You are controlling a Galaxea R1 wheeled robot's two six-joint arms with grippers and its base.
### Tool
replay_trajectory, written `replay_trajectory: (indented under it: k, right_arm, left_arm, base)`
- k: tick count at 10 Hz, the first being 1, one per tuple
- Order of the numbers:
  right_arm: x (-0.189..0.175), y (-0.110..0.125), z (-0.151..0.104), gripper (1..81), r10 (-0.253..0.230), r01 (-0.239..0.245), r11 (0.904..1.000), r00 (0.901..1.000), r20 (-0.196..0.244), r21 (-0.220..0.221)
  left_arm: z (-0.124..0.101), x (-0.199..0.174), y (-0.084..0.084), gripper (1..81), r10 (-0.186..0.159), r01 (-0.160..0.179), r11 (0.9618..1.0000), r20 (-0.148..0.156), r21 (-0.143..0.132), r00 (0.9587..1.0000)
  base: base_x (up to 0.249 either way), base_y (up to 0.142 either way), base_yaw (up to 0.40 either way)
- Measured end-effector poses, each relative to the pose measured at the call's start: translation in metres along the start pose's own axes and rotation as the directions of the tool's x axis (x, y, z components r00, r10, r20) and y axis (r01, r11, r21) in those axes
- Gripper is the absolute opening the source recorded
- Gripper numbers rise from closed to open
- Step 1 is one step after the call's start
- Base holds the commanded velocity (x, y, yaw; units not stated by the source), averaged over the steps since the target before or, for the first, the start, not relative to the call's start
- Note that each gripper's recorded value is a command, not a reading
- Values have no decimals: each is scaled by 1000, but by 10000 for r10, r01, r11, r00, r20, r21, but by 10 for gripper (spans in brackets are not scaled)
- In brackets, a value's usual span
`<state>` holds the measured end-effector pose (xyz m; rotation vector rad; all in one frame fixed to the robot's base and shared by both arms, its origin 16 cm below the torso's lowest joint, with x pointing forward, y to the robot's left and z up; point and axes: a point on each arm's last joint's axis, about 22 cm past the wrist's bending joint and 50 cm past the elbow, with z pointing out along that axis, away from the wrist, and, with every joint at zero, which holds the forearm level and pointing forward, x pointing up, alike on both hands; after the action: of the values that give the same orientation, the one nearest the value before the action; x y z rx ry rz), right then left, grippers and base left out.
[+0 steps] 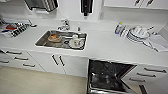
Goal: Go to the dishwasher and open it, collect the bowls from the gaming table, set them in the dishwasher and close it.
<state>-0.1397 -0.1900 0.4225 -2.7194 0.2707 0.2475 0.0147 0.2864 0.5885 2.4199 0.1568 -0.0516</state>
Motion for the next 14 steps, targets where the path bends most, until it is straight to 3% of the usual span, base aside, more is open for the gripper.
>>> replay_trajectory:
  k: [3,5,8,11,14]
  right_arm:
    - [6,-2,1,10,-3,4,10000,10000,-87,50]
    - [7,1,0,10,4,-4,10000,10000,-83,22]
    - [7,2,-1,10,52,-52,10000,10000,-83,3]
    - [7,3,-1,10,94,-94,10000,9999,-84,-6]
    - [8,9,-4,10,93,-94,9999,9999,-85,-70]
  left_arm:
    - [-21,66,22,10,405,-420,9988,-549,-259,9977]
    - [-29,94,37,10,671,-686,9972,-492,-293,9965]
    - [-33,153,54,10,1226,-1240,9921,-658,-178,9903]
    - [-28,213,86,10,1890,-1919,9810,-830,-278,9785]
    - [-16,271,135,10,2724,-2783,9589,-951,-548,9575]
  base:
    - [0,0,0]
    - [0,0,0]
    - [0,0,0]
    - [0,0,0]
    - [0,0,0]
